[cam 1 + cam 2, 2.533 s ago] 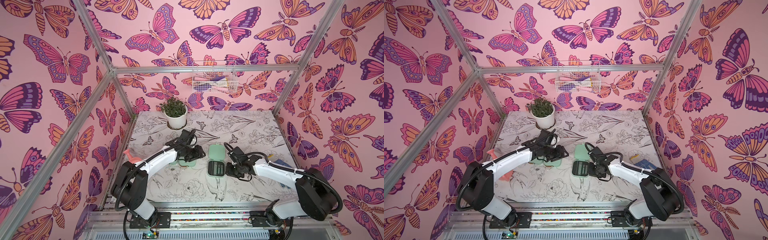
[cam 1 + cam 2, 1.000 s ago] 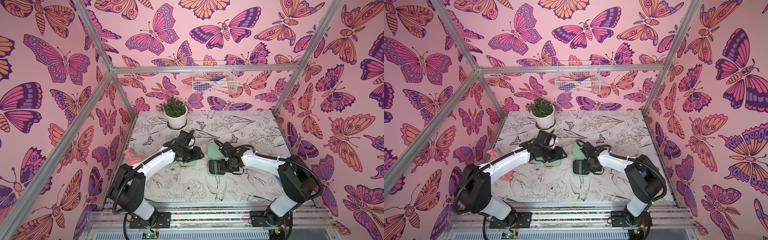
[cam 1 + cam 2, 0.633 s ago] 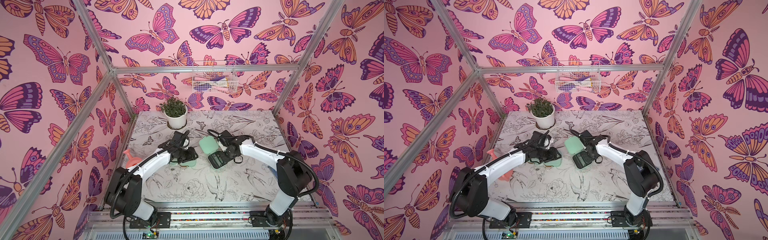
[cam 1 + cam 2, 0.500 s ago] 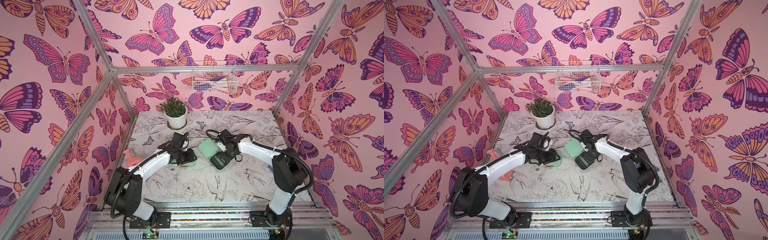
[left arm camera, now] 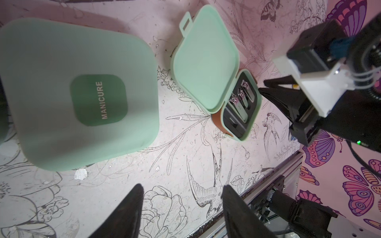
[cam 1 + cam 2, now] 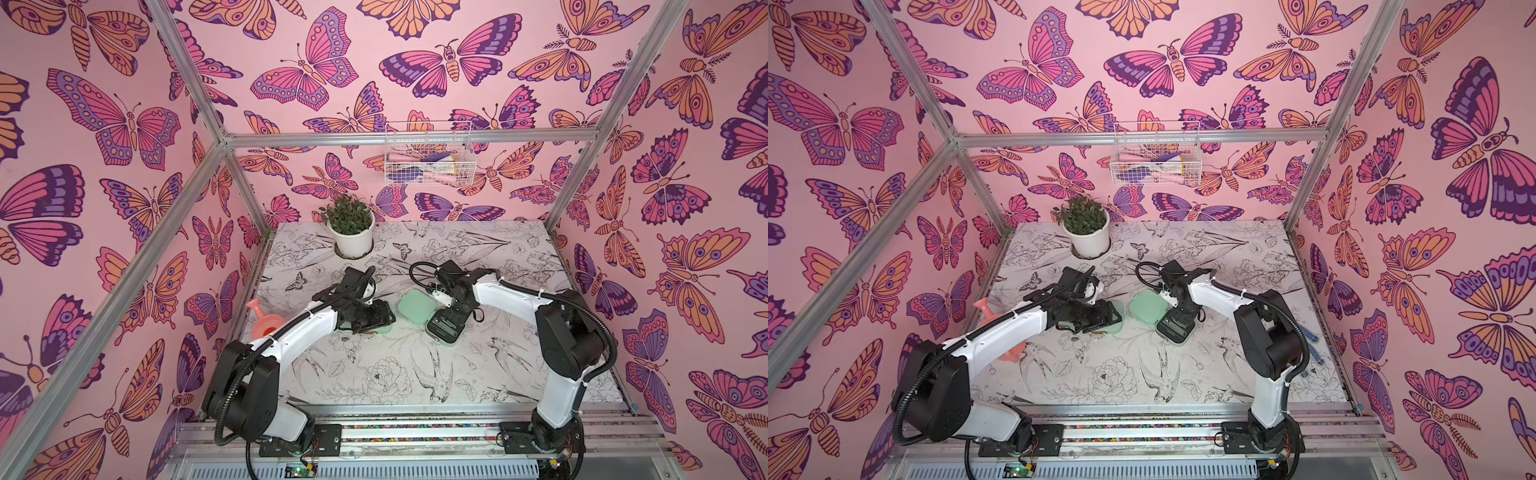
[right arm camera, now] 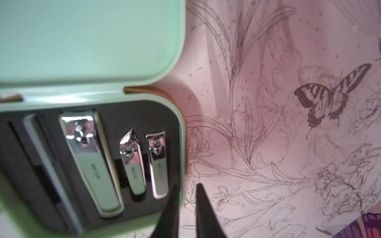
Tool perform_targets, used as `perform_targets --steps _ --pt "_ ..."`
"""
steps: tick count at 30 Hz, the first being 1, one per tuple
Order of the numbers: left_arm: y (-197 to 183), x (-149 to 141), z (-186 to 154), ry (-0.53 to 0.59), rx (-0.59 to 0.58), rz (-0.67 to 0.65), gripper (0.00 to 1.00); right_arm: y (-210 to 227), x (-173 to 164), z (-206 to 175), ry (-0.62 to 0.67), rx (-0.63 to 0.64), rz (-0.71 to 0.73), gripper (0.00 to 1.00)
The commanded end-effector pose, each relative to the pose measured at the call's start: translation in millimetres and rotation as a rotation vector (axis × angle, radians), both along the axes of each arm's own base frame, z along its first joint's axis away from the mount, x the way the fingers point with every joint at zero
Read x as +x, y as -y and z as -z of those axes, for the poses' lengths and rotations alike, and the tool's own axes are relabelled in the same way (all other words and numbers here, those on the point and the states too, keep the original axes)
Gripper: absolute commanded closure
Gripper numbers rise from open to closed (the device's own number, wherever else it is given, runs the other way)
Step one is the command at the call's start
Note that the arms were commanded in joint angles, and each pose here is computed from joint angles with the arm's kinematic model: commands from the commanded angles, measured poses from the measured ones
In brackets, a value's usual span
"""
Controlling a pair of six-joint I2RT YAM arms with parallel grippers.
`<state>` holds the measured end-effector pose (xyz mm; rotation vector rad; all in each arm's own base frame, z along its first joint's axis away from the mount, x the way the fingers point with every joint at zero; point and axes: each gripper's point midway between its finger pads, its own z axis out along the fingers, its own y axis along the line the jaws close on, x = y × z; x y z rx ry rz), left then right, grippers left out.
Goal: Organize nail clipper sets
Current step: Adjust the storage box at the center of the board.
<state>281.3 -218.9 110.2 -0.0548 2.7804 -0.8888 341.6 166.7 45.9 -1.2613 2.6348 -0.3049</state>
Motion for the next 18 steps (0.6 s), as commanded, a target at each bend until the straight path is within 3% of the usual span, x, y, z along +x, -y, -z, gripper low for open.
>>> perform_targets --steps 1,4,8,11,13,18 --pt "1.0 -4.0 2.3 -0.059 -0.013 -0.024 0.35 9.0 7.9 -11.8 0.03 -0.001 0.07 0.68" --pt "1.6 -6.4 8.4 -0.085 -0.003 -0.048 0.36 17.2 14.4 -36.7 0.103 0.05 0.214 0.67" --pt "13.3 -7.5 13.6 -0.09 0.025 -0.03 0.36 30.0 -4.7 -56.5 0.138 0.176 0.591 0.61" --pt "14.9 -2.0 15.0 -0.08 0.045 -0.042 0.36 29.4 -38.1 -54.1 0.139 0.418 0.885 0.6" --pt "14.9 4.6 12.2 -0.061 0.053 -0.049 0.36 20.6 -51.5 -48.6 0.122 0.606 1.007 0.6" --pt "12.9 28.2 -2.1 0.011 0.061 -0.053 0.31 34.8 -72.9 -30.8 0.163 0.803 1.259 0.61"
